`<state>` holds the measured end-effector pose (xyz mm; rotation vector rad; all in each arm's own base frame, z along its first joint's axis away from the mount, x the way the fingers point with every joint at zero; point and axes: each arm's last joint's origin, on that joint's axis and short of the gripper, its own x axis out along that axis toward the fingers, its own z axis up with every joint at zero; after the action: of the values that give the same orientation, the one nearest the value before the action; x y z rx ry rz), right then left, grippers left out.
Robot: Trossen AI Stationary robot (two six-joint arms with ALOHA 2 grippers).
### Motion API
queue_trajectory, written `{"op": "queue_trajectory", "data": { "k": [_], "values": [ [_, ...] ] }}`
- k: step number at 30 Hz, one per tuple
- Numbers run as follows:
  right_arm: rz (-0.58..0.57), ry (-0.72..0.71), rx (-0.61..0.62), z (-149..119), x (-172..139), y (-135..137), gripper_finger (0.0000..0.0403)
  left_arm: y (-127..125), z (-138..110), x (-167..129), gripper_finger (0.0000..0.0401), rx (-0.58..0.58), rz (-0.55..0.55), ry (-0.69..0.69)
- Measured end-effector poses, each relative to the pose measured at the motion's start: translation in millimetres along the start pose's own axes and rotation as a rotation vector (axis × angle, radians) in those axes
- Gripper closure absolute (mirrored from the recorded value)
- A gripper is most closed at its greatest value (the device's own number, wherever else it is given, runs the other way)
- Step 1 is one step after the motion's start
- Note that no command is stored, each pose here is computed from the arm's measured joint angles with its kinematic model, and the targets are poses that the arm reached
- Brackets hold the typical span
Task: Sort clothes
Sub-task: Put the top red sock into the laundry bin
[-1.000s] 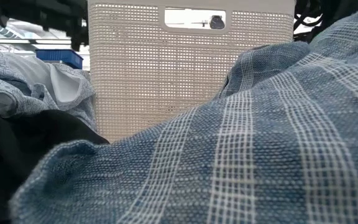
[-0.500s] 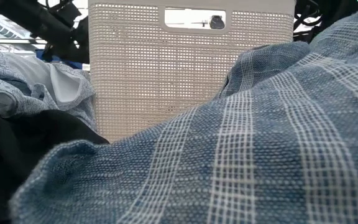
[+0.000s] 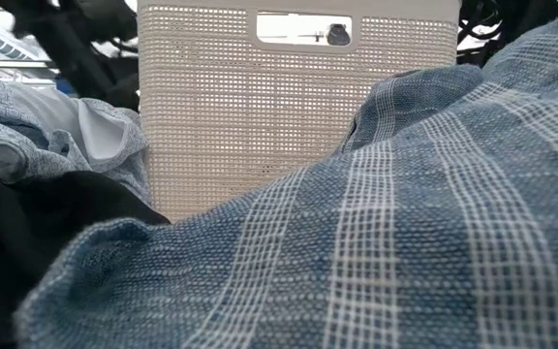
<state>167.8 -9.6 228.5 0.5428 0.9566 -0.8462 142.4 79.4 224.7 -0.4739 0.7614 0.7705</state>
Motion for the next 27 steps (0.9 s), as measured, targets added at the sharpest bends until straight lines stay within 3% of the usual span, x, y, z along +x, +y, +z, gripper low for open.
{"op": "queue_trajectory", "data": {
  "k": [2,6,13,23,27],
  "values": [
    [0.004,-0.001,-0.006,0,0,0,0.0252,-2,3,8,0.0214,0.087,-0.035,0.066],
    [0.008,0.0,-0.007,0,0,1,0.0252,0,8,24,0.0214,0.212,0.017,0.254],
    [0.019,0.014,-0.014,0,0,1,0.0252,4,7,54,0.0214,0.258,0.059,0.42],
    [0.023,0.018,-0.035,0,0,1,0.0252,6,6,67,0.0217,0.278,0.108,0.447],
    [0.022,0.018,-0.038,0,0,1,0.0252,7,5,66,0.0269,0.287,0.108,0.459]
  ]
}}
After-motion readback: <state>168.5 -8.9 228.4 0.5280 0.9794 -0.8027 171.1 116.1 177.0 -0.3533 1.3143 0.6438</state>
